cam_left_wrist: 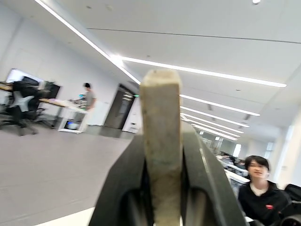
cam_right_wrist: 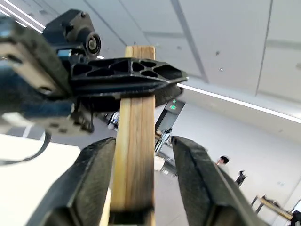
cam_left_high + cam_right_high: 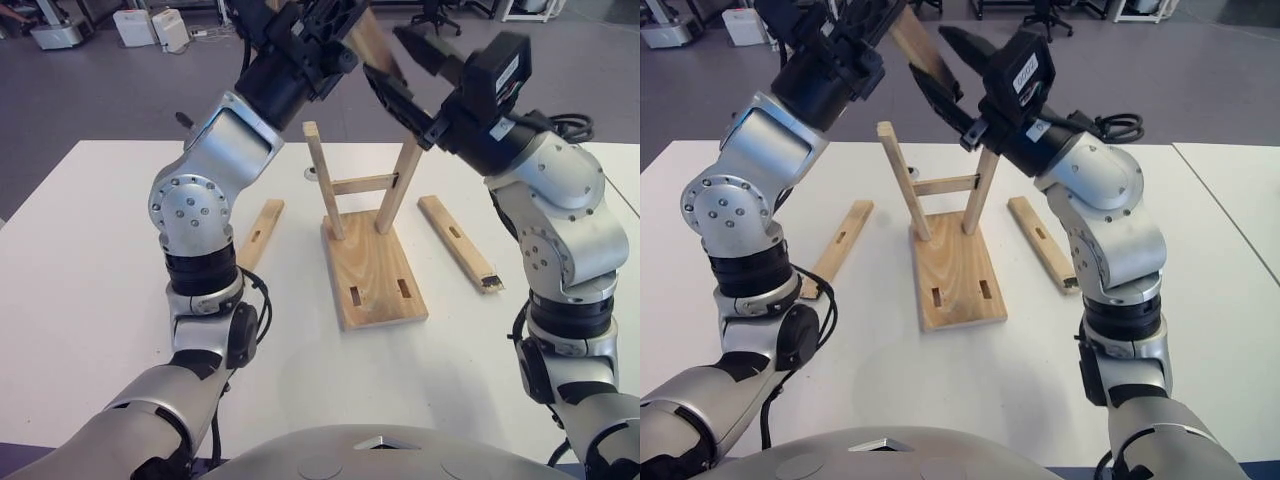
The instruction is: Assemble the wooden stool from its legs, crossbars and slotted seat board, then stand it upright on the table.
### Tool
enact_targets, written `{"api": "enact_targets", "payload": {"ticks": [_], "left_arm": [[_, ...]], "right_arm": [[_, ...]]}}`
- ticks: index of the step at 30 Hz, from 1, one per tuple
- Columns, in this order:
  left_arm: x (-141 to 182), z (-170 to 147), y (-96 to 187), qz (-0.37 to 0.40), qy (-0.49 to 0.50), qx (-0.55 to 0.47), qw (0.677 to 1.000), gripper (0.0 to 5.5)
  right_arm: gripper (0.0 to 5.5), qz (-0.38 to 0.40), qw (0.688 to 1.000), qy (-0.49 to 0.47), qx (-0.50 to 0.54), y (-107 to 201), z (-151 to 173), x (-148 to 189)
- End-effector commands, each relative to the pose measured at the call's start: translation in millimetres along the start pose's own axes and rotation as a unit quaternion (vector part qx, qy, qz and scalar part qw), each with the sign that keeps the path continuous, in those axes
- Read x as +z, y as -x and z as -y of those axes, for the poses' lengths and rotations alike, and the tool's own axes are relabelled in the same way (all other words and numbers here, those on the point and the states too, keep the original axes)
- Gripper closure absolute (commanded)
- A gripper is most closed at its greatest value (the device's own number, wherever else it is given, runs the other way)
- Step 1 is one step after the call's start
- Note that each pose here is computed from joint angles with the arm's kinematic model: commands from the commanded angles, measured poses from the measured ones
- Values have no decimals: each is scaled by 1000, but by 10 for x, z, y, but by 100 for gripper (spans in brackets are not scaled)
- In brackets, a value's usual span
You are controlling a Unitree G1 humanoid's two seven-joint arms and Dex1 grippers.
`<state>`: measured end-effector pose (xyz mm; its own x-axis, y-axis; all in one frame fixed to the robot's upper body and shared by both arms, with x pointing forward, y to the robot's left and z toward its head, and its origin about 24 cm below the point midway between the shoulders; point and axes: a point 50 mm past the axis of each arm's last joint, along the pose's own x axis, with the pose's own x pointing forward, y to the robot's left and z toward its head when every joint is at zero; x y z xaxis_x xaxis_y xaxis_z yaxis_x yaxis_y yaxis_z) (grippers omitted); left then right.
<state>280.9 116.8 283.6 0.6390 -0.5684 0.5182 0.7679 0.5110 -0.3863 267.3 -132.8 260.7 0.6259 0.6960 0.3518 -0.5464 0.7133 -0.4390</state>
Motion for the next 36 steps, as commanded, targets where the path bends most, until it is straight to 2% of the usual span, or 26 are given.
{"api": "enact_targets", "payload": {"ticks": [1, 3, 5, 8, 11, 19, 28, 36], "left_arm": [[142, -612, 904, -17, -86, 174, 981, 510], [51, -880, 1311, -43, -108, 247, 962, 510], [-162, -1123, 1552, -55, -99, 296, 948, 510], [-494, -1400, 1652, -61, -81, 325, 940, 510], [-741, -1534, 1635, -61, -66, 323, 942, 510], [-901, -1765, 1676, -53, -59, 326, 942, 510], [-939, -1719, 1586, -44, -62, 300, 951, 510], [-1092, -1731, 1786, -100, -71, 328, 937, 510]], "right_arm": [[301, -98, 984, -11, -150, 506, 475, -377], [301, -153, 967, -22, -204, 767, 588, -664], [301, -219, 948, -36, -228, 956, 575, -1054], [301, -273, 928, -63, -246, 1133, 482, -1462], [301, -291, 920, -84, -248, 1221, 396, -1658], [301, -304, 912, -108, -254, 1285, 284, -1898], [301, -302, 914, -107, -249, 1270, 296, -1921], [301, -305, 913, -111, -249, 1270, 271, -1945]]}}
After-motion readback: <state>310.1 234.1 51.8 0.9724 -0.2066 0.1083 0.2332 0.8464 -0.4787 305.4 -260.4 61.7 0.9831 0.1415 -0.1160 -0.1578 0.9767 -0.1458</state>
